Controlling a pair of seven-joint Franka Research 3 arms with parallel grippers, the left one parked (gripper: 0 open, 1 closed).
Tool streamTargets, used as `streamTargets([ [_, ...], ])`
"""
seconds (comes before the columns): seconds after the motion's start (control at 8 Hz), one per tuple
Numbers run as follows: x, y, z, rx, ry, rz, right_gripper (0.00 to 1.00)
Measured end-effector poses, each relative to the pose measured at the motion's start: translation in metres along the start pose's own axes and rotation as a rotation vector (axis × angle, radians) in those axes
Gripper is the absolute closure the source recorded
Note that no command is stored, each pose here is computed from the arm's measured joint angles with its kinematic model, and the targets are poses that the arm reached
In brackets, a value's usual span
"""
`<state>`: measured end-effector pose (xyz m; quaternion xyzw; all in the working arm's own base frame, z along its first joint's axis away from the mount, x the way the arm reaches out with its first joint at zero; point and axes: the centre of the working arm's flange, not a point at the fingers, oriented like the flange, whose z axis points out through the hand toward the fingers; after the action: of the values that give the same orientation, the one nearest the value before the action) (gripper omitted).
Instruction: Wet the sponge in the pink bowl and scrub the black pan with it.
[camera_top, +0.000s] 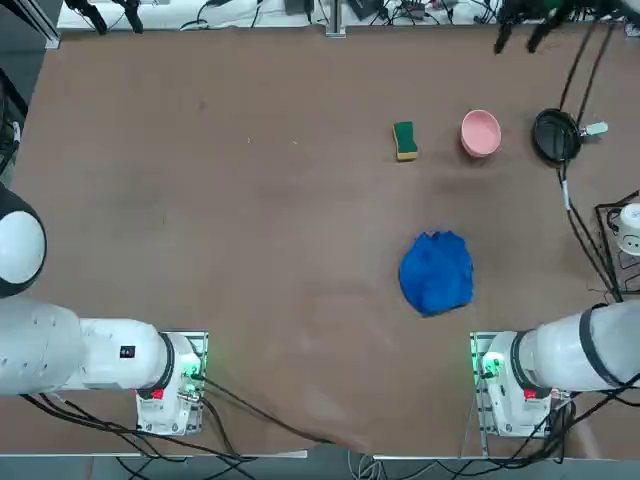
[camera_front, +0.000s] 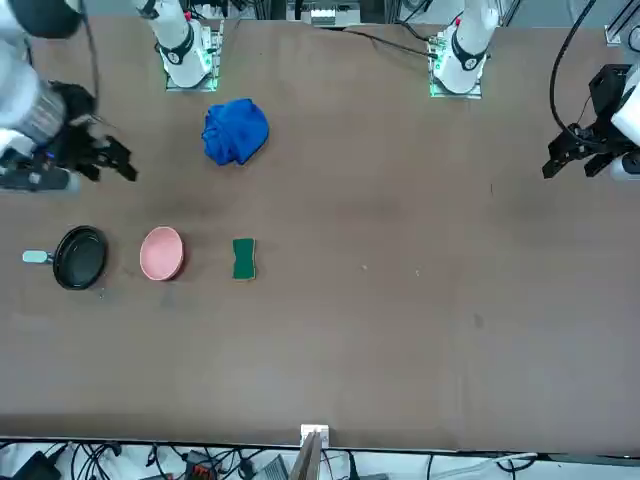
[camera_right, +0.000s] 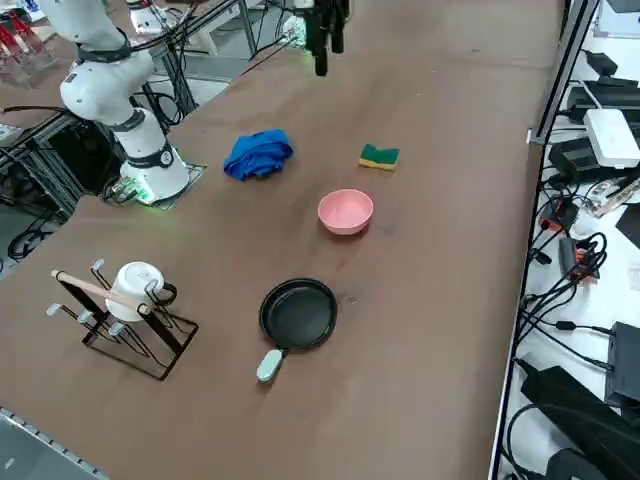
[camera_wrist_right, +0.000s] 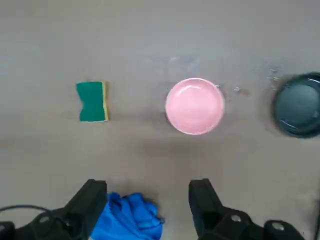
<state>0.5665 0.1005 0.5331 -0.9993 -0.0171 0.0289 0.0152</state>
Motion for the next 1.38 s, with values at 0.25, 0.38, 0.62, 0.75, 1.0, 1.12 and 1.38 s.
streamTargets([
  [0.25,0.013,-0.058,0.073,-0.003,0.001,-0.024,0.0],
  [0.38,0.017,-0.081,0.102,-0.005,-0.005,-0.034,0.0],
  [0.62,0.021,-0.121,0.147,-0.008,-0.009,-0.079,0.0],
  [0.75,0.025,-0.132,0.171,-0.009,-0.011,-0.095,0.0],
  [1.0,0.033,-0.143,0.218,-0.013,-0.019,-0.109,0.0],
  [1.12,0.036,-0.146,0.233,-0.013,-0.018,-0.112,0.0],
  [1.38,0.045,-0.151,0.252,-0.013,-0.02,-0.114,0.0],
])
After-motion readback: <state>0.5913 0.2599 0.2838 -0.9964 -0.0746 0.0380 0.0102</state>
